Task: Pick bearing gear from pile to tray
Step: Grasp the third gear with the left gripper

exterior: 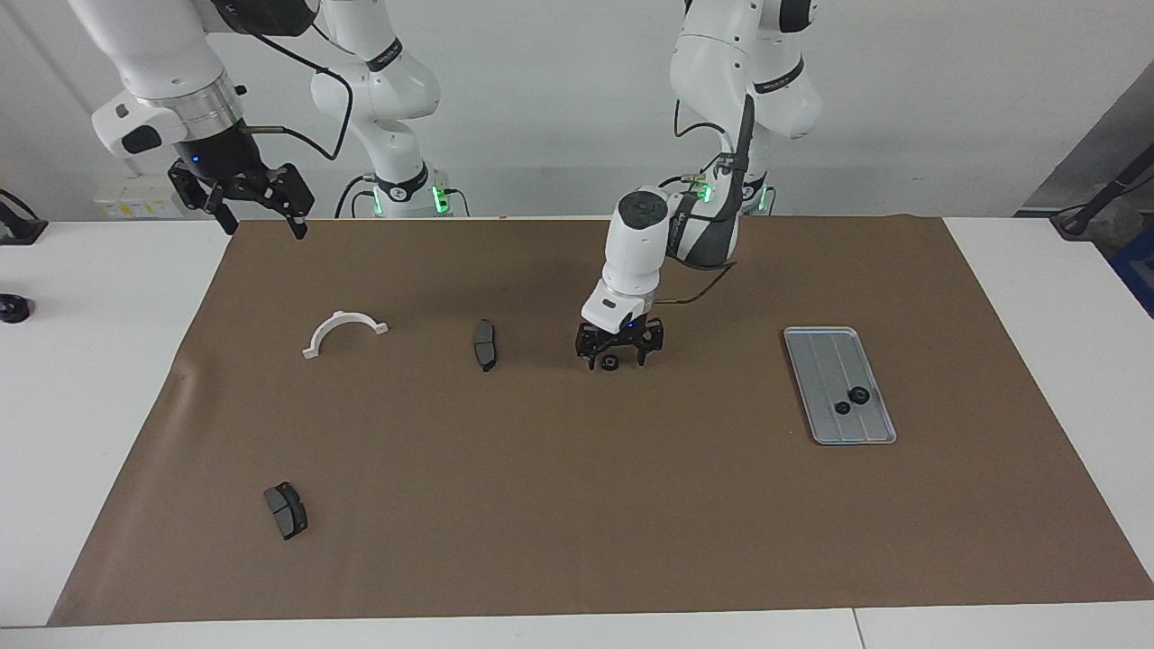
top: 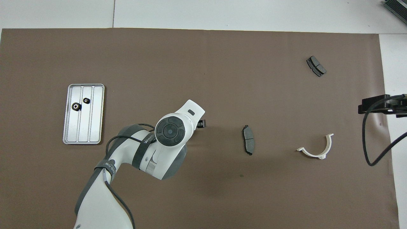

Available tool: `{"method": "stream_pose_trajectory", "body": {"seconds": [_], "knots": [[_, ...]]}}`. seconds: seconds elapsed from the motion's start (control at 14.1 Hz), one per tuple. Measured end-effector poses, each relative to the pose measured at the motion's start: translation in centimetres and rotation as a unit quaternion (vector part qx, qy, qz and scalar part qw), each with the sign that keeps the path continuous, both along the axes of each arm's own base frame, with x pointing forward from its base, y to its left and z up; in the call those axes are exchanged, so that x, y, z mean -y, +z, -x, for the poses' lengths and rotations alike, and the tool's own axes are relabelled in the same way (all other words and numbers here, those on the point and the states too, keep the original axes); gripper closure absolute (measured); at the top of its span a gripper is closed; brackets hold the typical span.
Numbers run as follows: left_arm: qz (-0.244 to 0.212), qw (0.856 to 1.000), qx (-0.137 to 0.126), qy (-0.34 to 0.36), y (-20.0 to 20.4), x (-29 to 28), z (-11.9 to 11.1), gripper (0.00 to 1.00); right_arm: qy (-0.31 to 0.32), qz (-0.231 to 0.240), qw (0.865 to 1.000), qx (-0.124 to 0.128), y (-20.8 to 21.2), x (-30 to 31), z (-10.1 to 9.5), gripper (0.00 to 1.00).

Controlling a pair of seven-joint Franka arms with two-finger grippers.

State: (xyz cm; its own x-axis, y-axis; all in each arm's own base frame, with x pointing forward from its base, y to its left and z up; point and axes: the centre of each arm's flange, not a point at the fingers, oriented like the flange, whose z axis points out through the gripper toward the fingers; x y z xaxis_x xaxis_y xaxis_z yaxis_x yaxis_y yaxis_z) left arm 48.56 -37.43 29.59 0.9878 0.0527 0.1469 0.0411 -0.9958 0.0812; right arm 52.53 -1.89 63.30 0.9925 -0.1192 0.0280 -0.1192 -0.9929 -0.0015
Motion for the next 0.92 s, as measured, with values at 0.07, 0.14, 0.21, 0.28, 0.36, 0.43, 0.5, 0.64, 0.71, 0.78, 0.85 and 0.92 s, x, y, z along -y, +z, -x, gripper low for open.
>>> {"method": "stream_pose_trajectory", "body": {"seconds": [0.07,0.14,0.21,0.28,0.36,0.43,0.5,0.64,0.71,0.78,0.85,0.92], "knots": [[0.000,1.000,0.000,0.000,-0.02,-0.01,0.01,0.04,0.000,0.000,1.000,0.000,0.00,0.00,0.00,0.00],[0.000,1.000,0.000,0.000,-0.04,-0.02,0.02,0.15,0.000,0.000,1.000,0.000,0.00,0.00,0.00,0.00],[-0.001,1.000,-0.001,-0.001,-0.12,-0.04,0.08,0.28,0.000,0.000,1.000,0.000,0.00,0.00,0.00,0.00],[-0.002,1.000,-0.003,-0.003,-0.31,0.00,0.27,0.41,0.000,0.000,1.000,-0.001,-0.05,0.00,0.00,0.00],[-0.002,1.000,-0.003,-0.005,-0.44,0.16,0.49,0.41,0.000,0.000,1.000,-0.002,-0.18,-0.01,0.00,0.00],[-0.002,1.000,-0.003,-0.006,-0.38,0.20,0.54,0.47,0.000,0.000,1.000,-0.003,-0.35,-0.04,0.00,0.00],[-0.002,1.000,-0.003,-0.006,-0.27,0.08,0.50,0.57,0.001,0.000,1.000,-0.004,-0.45,-0.15,0.00,0.00],[-0.002,1.000,-0.004,-0.006,-0.19,0.06,0.56,0.65,0.002,0.000,1.000,-0.004,-0.50,-0.35,-0.03,0.00],[-0.003,1.000,-0.006,-0.006,-0.19,0.06,0.58,0.65,0.002,0.000,1.000,-0.003,-0.50,-0.35,-0.04,0.00],[-0.006,1.000,-0.010,-0.006,-0.18,0.05,0.60,0.65,0.002,0.000,1.000,-0.003,-0.51,-0.35,-0.04,0.00],[-0.009,1.000,-0.015,-0.005,-0.15,-0.09,0.60,0.65,0.002,0.000,1.000,-0.003,-0.54,-0.35,-0.04,0.00],[-0.014,1.000,-0.020,-0.002,-0.04,-0.57,0.43,0.65,0.002,0.000,1.000,-0.004,-0.56,-0.35,-0.04,0.00]]}}
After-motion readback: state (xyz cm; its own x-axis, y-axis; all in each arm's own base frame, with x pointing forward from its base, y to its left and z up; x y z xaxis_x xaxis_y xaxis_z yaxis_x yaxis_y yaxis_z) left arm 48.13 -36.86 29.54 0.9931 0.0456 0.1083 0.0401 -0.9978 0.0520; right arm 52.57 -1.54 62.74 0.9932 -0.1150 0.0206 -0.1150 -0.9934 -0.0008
